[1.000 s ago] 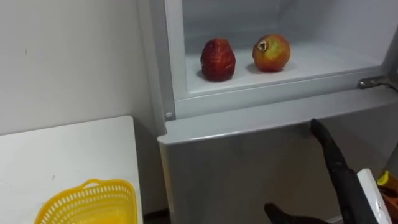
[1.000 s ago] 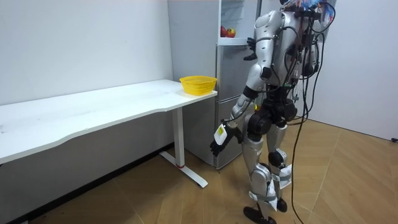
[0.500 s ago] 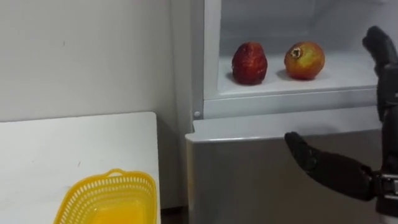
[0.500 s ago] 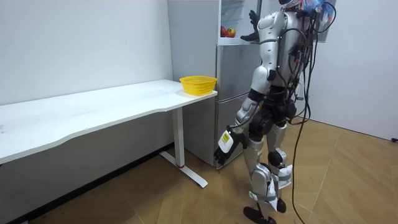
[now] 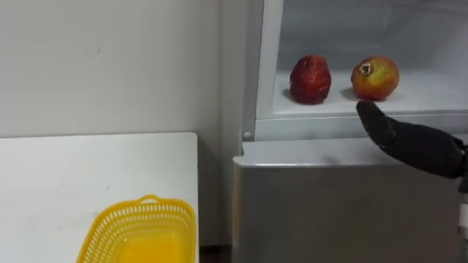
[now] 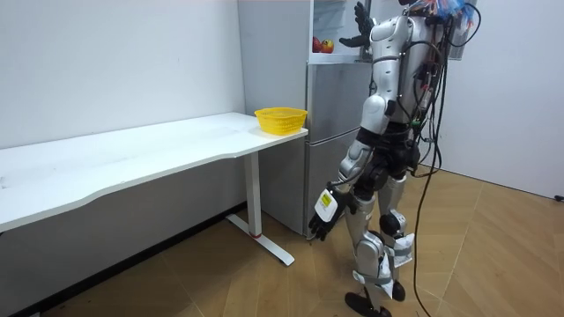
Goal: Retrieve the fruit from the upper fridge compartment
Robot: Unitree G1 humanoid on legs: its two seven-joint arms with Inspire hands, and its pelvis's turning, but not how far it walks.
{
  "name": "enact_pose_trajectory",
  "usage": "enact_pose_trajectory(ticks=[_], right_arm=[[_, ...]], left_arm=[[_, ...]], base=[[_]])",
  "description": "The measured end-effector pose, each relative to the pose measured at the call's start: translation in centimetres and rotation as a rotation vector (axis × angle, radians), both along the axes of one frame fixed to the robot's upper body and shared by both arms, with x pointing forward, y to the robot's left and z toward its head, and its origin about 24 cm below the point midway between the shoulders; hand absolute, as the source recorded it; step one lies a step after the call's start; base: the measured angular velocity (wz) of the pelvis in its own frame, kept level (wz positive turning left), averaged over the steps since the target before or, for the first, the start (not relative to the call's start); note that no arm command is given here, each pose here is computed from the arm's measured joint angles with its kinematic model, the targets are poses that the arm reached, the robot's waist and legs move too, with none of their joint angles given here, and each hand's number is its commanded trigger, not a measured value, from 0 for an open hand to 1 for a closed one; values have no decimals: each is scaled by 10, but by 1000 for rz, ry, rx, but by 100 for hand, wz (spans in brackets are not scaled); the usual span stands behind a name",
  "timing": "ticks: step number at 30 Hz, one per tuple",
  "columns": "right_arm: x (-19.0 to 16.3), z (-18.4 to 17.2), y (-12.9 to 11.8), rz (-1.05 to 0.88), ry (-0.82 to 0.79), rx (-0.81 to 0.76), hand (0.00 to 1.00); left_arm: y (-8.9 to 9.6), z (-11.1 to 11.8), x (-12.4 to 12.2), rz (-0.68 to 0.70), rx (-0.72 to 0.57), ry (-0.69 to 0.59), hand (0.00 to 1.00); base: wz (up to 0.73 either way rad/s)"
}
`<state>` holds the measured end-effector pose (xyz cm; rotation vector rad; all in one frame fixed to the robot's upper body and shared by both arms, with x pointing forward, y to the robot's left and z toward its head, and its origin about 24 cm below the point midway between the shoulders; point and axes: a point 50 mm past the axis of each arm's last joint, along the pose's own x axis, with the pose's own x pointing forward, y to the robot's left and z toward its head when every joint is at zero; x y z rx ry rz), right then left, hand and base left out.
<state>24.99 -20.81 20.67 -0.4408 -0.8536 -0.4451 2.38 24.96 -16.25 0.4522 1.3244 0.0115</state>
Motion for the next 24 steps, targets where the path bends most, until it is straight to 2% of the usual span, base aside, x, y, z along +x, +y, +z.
enact_pose_trajectory(ticks=[8,17,24], right_arm=[[14,19,2,27,-43,35,0],[29,14,0,26,37,27,0],[40,29,7,38,-1,39,0]], left_arm=[[-1,0,2,-26,-21,29,0],[-1,1,17,-67,-16,7,0],[1,3,23,-98,-2,-9,0]], base=[[7],[4],[0]])
